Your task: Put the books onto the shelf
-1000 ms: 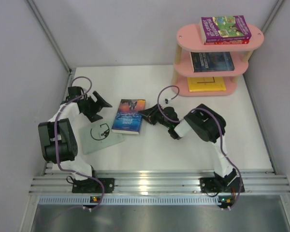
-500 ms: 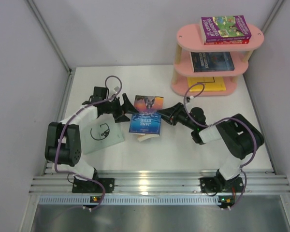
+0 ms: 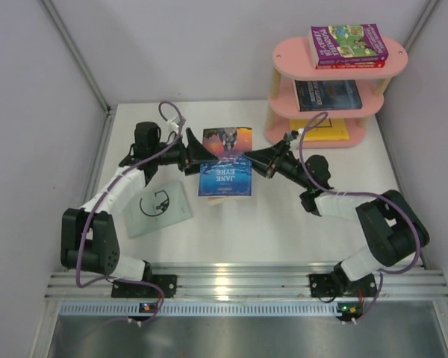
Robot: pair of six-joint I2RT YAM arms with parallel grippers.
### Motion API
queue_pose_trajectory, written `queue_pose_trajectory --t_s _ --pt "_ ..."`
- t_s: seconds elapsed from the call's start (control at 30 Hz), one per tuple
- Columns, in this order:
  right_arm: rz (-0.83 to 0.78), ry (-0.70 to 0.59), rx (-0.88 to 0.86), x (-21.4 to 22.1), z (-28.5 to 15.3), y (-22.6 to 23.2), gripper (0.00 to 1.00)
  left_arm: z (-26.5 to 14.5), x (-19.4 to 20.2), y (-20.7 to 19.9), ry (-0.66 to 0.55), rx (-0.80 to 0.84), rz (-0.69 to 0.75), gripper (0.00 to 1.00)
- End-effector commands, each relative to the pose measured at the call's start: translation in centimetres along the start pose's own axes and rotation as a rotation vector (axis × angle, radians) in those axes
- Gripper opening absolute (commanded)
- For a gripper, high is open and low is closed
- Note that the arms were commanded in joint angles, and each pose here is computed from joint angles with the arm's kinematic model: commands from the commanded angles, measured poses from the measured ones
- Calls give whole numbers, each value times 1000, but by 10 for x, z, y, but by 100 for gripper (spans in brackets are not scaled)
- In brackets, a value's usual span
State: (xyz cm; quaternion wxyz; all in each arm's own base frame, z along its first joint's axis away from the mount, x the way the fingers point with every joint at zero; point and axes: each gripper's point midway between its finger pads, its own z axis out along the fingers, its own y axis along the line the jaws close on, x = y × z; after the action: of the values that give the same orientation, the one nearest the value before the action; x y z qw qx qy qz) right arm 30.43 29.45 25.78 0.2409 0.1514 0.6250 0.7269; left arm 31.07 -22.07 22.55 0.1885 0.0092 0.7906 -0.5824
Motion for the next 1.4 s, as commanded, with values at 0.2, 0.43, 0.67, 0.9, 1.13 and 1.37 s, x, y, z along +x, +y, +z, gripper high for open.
queue_pose_trajectory --t_s 0.2,0.43,0.67,0.9,1.13,1.37 --pt "-201 42 -530 19 -29 171 0 -16 8 -78 -6 194 125 99" --pt "-190 73 -598 21 -31 199 0 -24 8 -111 -2 263 158 99" --pt "-198 96 -656 22 -30 226 0 -25 3 -87 11 58 197 99" --pt "-193 66 -558 7 -26 187 0 -27 -6 -93 -48 83 149 99" --pt "-176 1 -286 -10 -27 66 0 -8 -8 -14 -75 -100 92 99" --pt "-88 -46 66 -23 -42 -88 0 -16 -3 88 -99 -521 -20 98"
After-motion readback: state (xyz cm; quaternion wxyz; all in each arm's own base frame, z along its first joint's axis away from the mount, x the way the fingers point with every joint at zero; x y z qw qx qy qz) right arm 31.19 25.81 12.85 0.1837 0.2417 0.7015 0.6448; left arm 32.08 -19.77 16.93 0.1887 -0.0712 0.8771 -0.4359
